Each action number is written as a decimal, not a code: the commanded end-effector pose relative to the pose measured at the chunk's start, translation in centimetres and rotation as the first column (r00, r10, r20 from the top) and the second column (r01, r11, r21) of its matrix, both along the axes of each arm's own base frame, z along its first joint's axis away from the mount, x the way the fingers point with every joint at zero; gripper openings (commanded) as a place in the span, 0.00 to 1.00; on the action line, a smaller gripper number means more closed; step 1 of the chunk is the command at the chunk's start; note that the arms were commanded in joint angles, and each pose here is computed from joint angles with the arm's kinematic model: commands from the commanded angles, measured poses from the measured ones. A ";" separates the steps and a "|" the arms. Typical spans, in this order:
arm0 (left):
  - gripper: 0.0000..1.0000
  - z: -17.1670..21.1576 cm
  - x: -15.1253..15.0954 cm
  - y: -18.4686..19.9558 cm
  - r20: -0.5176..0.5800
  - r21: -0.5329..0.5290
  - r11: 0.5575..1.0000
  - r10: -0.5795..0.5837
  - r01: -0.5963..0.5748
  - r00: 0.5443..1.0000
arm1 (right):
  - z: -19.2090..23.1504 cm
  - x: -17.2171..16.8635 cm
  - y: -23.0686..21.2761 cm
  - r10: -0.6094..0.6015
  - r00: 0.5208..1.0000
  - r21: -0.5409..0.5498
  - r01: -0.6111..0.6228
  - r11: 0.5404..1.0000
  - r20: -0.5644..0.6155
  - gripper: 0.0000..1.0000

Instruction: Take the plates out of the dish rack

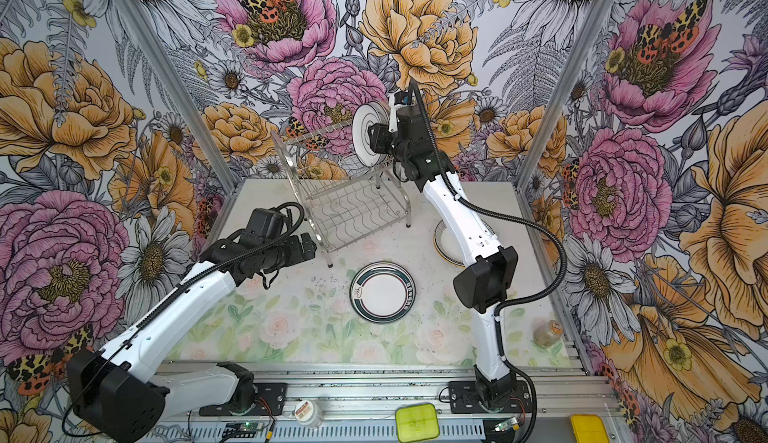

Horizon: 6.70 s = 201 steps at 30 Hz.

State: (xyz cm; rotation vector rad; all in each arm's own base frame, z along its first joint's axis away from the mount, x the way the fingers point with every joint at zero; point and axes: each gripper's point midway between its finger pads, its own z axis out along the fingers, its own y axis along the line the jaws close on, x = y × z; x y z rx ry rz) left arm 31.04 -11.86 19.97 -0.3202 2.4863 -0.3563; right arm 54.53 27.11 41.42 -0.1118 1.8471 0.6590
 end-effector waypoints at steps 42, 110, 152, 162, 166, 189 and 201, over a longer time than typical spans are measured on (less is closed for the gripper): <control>0.99 0.6 -0.3 1.1 0.019 -0.035 0.999 0.037 -0.036 0.999 | -2.0 0.3 1.4 -0.091 0.991 -0.254 0.113 0.961 0.096 0.09; 0.99 0.8 -4.3 -1.7 0.180 -0.118 0.974 -0.169 0.192 0.969 | 5.1 -25.4 -12.4 -0.072 0.879 -0.385 0.279 0.880 0.472 0.00; 0.99 1.3 -7.2 -11.2 0.301 -0.254 0.876 -0.331 0.410 0.894 | -19.1 -30.0 -5.5 0.161 0.869 0.265 -0.037 0.964 -0.468 0.00; 0.98 1.4 -6.5 -12.9 0.330 -0.325 0.829 -0.352 0.455 0.876 | -19.1 -28.8 -3.1 0.314 0.823 0.380 -0.131 0.916 -0.473 0.00; 0.97 1.1 -6.4 -12.7 0.321 -0.329 0.837 -0.338 0.439 0.885 | -18.6 -28.8 -2.2 0.375 0.809 0.431 -0.170 0.886 -0.452 0.00; 0.39 1.9 -6.0 -12.0 0.357 -0.416 0.798 -0.297 0.436 0.885 | -19.3 -28.6 -0.7 0.455 0.762 0.485 -0.213 0.848 -0.461 0.00; 0.07 1.1 -5.9 -12.1 0.326 -0.414 0.796 -0.322 0.440 0.889 | -19.6 -27.9 0.6 0.495 0.736 0.481 -0.261 0.837 -0.462 0.00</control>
